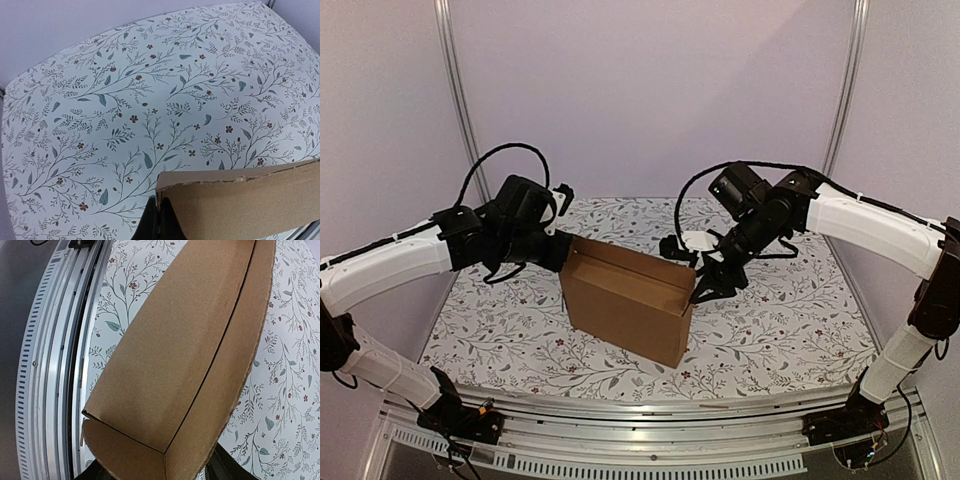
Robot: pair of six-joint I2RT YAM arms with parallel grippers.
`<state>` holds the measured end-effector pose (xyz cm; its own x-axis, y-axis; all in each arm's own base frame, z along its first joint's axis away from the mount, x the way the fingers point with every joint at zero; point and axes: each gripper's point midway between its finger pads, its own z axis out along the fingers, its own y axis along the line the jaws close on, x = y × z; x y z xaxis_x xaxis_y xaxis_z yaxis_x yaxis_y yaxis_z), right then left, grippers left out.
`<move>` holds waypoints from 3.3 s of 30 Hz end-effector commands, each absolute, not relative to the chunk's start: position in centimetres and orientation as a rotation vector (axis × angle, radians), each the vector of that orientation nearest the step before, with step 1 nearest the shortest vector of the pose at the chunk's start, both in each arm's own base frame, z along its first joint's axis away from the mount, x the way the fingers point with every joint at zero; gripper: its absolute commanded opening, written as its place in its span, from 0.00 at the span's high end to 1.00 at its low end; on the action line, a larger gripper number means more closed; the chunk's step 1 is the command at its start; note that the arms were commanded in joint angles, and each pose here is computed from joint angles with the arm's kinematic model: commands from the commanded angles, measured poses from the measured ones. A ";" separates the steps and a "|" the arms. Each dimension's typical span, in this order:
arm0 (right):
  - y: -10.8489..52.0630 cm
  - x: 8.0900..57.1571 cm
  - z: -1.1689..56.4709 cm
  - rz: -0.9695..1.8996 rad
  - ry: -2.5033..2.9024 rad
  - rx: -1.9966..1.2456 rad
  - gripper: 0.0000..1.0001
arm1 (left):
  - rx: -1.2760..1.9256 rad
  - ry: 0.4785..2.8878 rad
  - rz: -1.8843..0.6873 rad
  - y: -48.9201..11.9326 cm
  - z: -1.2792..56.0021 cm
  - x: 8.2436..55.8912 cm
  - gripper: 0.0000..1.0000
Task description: Fold the paper box
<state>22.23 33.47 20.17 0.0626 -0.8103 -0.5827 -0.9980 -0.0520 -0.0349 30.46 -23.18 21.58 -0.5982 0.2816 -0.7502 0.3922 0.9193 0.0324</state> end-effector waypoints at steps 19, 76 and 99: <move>33.6 22.4 20.3 0.557 1.790 -1.927 0.45 | 0.580 2.368 -0.142 -22.0 15.4 26.8 1.00; 33.6 20.6 26.8 0.244 1.838 -1.868 0.32 | 0.535 2.323 -0.171 -21.8 13.9 26.1 1.00; 36.4 22.3 24.7 0.018 1.876 -1.829 0.82 | 0.531 2.327 -0.158 -21.5 13.8 26.0 1.00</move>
<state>22.27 36.52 25.24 0.0190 -0.9113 -0.4114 -0.9548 0.1055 -0.2779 29.45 -22.83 20.44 -0.4976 0.1675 -0.8511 0.3687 0.9290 -0.0327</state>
